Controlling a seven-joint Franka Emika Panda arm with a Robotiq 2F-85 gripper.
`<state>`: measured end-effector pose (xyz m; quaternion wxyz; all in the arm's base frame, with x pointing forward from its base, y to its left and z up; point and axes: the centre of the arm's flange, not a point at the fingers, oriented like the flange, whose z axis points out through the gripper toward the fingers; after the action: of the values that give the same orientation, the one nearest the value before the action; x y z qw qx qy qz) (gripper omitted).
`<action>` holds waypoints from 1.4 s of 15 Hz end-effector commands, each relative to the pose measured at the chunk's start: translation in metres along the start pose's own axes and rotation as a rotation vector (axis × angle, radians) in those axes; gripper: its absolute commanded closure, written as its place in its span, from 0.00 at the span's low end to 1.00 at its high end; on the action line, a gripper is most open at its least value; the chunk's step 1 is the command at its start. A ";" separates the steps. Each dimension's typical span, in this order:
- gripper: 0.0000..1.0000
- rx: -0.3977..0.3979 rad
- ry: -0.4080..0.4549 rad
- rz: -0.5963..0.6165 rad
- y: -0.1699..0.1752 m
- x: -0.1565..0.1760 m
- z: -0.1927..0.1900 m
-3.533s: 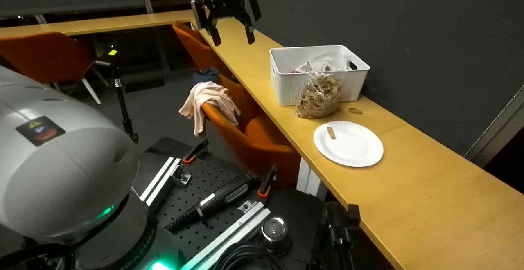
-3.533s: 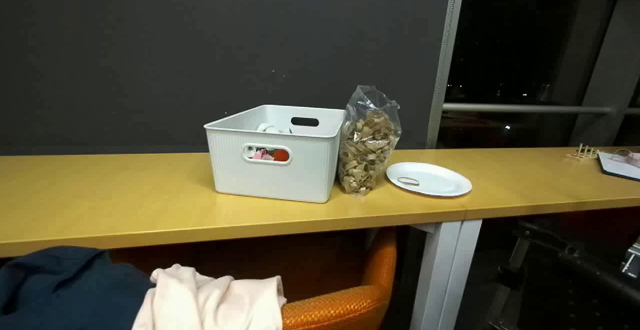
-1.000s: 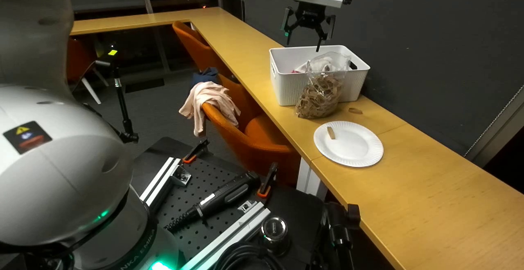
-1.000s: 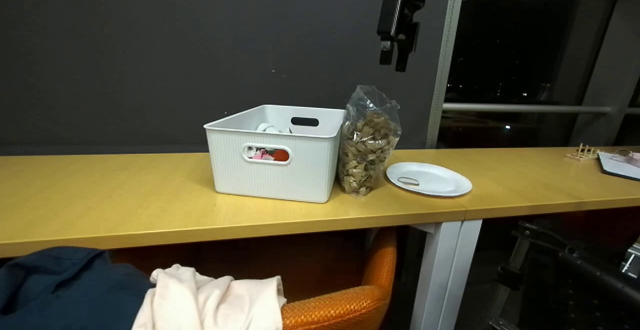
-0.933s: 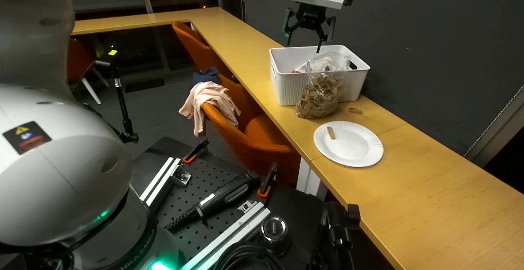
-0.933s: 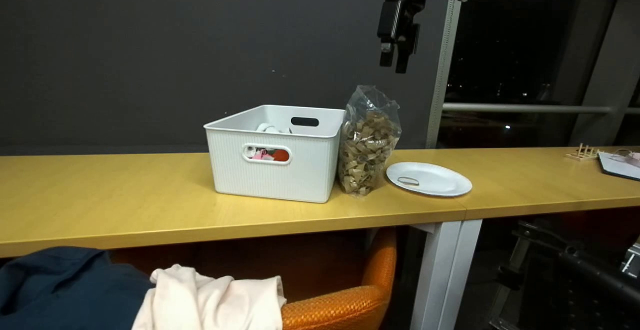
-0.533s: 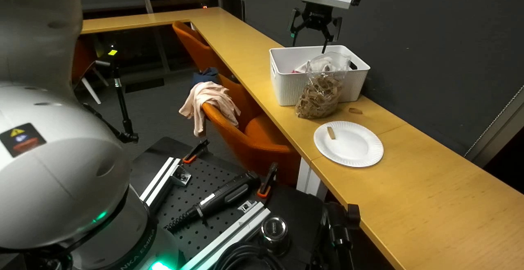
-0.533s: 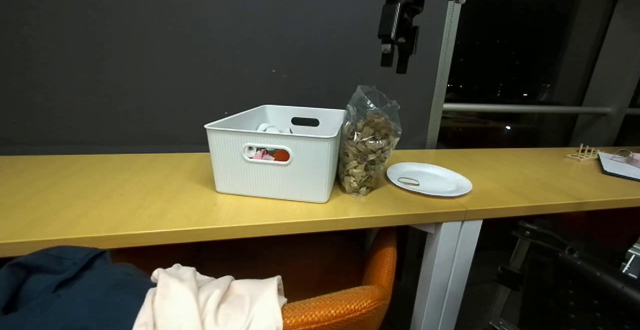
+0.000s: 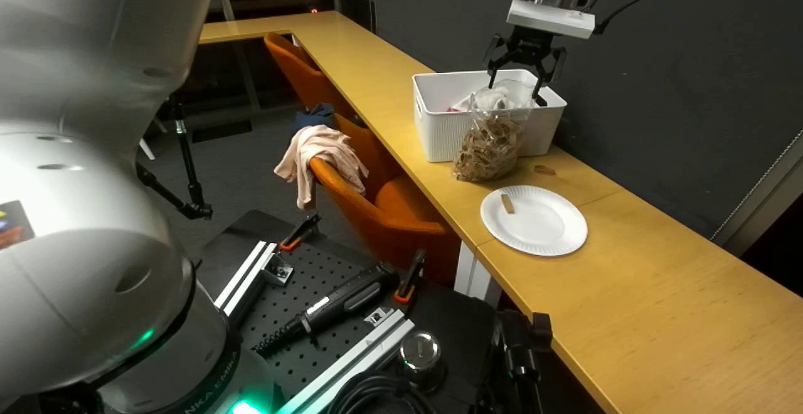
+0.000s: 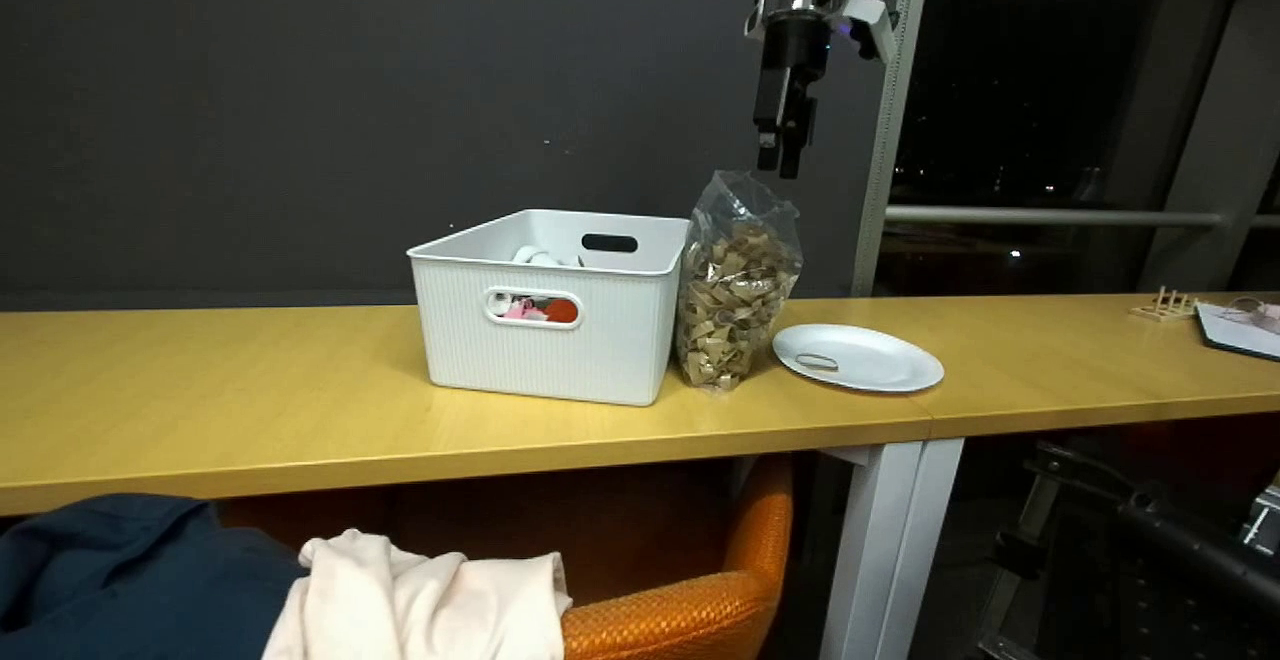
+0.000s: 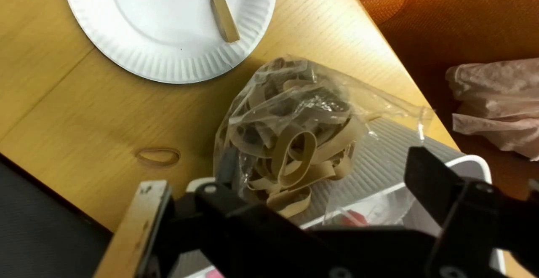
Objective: Remove some rubber bands from the plastic bag and then put them on the white plate
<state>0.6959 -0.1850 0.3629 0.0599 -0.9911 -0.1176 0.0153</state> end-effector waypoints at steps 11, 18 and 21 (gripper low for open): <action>0.58 -0.239 0.004 0.080 -0.043 0.046 0.017; 1.00 -0.281 0.022 0.148 -0.051 0.042 0.004; 1.00 -0.260 -0.001 0.137 -0.044 0.050 0.017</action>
<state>0.7353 -0.1296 0.3559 -0.0648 -0.9967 -0.0489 -0.0048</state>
